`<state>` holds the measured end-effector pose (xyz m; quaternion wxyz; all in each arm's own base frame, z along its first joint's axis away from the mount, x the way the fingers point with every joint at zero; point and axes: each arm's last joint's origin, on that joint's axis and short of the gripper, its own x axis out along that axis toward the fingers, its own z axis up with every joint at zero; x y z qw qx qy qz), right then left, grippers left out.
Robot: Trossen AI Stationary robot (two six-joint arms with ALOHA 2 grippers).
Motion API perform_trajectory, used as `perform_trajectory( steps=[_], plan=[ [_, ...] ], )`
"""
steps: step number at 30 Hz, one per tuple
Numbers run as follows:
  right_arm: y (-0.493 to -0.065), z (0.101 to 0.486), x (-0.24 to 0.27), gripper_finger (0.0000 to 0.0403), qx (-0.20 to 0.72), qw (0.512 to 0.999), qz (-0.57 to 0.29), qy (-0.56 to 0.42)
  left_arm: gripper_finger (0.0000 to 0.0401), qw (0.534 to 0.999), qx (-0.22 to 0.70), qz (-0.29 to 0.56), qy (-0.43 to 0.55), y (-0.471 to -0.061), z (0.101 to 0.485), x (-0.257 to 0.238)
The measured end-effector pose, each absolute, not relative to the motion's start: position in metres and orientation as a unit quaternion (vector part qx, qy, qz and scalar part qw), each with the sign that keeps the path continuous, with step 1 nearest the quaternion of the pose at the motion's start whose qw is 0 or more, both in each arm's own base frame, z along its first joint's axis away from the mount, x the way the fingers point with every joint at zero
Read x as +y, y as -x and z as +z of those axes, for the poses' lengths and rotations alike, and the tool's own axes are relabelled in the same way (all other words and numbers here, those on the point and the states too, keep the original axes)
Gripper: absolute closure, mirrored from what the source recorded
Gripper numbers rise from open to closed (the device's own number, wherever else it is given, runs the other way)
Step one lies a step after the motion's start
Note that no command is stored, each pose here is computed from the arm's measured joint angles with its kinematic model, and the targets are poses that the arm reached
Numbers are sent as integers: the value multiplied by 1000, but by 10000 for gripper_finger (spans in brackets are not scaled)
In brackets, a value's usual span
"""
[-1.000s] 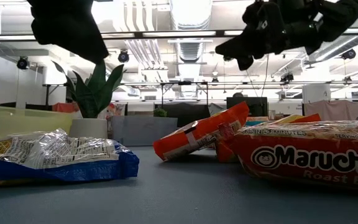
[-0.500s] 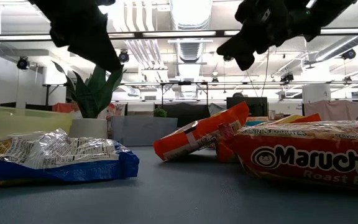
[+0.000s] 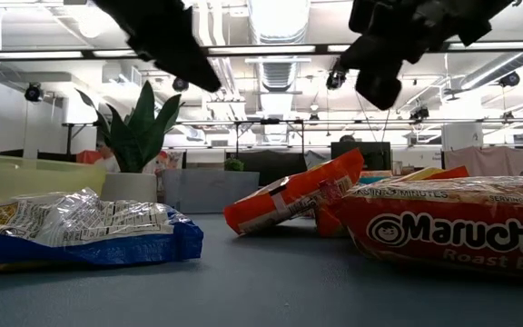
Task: Sort Maruchan noodles
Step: Put the orange noodle pack into the blue bin
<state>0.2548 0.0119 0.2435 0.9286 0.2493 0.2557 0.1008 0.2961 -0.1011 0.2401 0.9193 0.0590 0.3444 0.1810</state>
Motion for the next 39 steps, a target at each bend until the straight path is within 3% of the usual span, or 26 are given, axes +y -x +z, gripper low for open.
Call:
perform_trajectory(
  steps=[9,17,29,39],
  plan=[
    [-268,211,47,390,339,870,58,-354,252,919,371,96,-93,-327,212,-89],
    [-278,190,47,390,373,840,11,-394,270,917,388,34,-85,-333,196,-88],
    [-282,184,28,390,351,859,-73,-367,359,953,303,-8,0,-317,159,-87],
    [-292,215,24,390,455,836,-138,-272,392,956,293,-16,23,-319,151,-88]
  ],
)
